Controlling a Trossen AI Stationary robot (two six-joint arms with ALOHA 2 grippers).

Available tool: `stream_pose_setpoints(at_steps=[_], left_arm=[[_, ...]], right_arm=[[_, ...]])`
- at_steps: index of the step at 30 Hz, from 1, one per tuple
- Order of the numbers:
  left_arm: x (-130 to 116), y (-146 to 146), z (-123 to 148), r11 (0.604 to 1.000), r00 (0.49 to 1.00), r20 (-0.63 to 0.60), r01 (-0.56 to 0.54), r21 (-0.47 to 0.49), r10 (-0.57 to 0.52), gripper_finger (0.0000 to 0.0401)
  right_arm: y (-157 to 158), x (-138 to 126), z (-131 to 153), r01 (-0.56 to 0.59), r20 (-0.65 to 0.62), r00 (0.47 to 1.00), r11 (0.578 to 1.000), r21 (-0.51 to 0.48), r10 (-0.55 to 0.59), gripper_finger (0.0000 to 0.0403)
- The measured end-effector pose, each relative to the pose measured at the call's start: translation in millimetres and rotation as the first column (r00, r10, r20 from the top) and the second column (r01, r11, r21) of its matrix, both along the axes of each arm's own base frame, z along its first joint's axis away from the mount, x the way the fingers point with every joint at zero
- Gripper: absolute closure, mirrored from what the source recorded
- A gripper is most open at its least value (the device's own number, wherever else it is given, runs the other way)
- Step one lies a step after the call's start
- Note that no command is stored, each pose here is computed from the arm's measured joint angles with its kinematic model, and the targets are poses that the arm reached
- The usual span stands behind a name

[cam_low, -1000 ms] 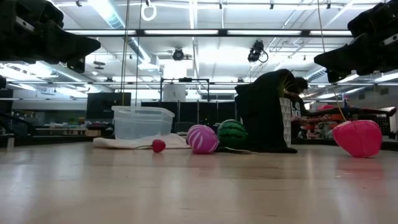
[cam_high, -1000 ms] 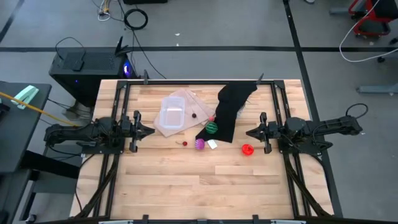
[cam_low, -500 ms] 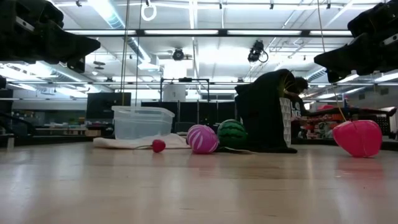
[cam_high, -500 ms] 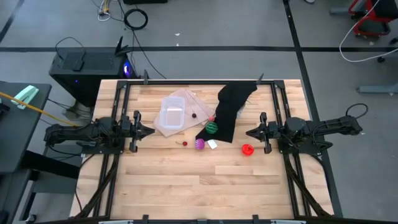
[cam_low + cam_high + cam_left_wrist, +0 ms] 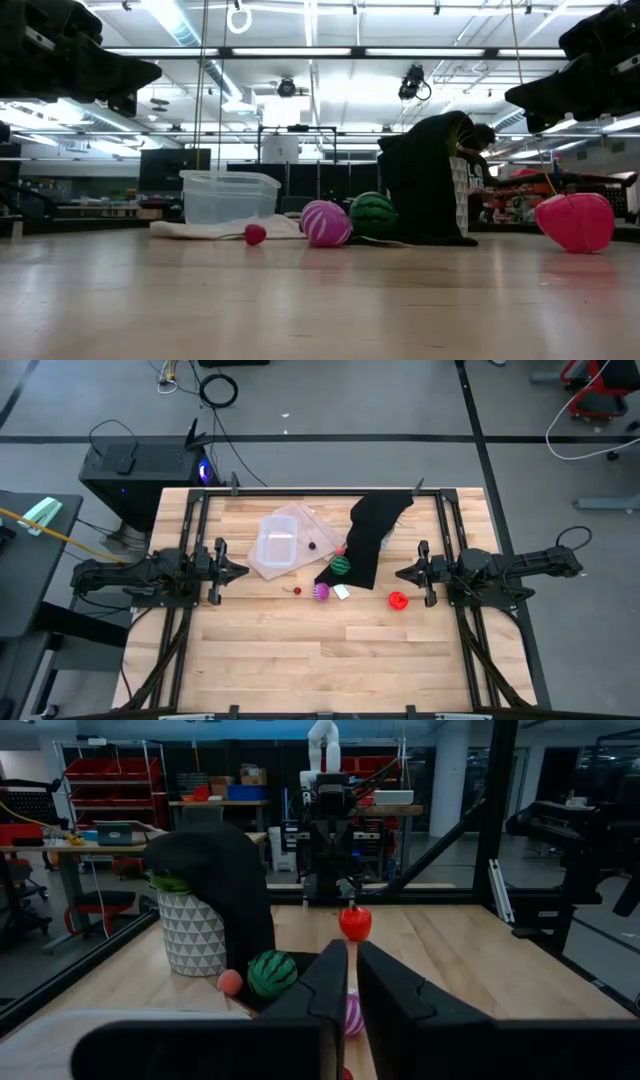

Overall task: Pick and placing Produce into tupperware
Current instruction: Put the red apple into the transparent bin

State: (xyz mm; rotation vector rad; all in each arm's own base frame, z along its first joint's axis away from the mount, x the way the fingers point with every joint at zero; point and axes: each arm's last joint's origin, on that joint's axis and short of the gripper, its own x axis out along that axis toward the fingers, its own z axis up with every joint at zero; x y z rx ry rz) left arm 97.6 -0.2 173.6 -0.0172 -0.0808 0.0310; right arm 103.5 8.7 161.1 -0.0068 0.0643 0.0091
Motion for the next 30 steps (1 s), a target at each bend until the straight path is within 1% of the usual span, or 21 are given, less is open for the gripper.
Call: stream_pose_setpoints(at_steps=[4, 13, 24, 30], left_arm=[[0.0, 0.0, -0.1, 1.0, 1.0, -0.001, 0.0, 0.001, 0.0, 0.0373], [0.0, 0.0, 0.0, 1.0, 1.0, 0.0, 0.0, 0.0, 0.0, 0.0362], [-0.1, 0.0, 0.8, 1.0, 1.0, 0.009, 0.0, 0.0, 0.0, 0.0373], [-0.1, 0.0, 0.8, 1.0, 1.0, 0.009, 0.0, 0.0, 0.0, 0.0366]], right_arm=[[0.0, 0.0, 0.0, 0.0, 0.0, 1.0, 1.0, 0.0, 0.0, 0.0373], [0.0, 0.0, 0.0, 0.0, 0.0, 1.0, 1.0, 0.0, 0.0, 0.0373], [0.0, 0.0, 0.0, 0.0, 0.0, 1.0, 1.0, 0.0, 0.0, 0.0373], [0.0, 0.0, 0.0, 0.0, 0.0, 1.0, 1.0, 0.0, 0.0, 0.0373]])
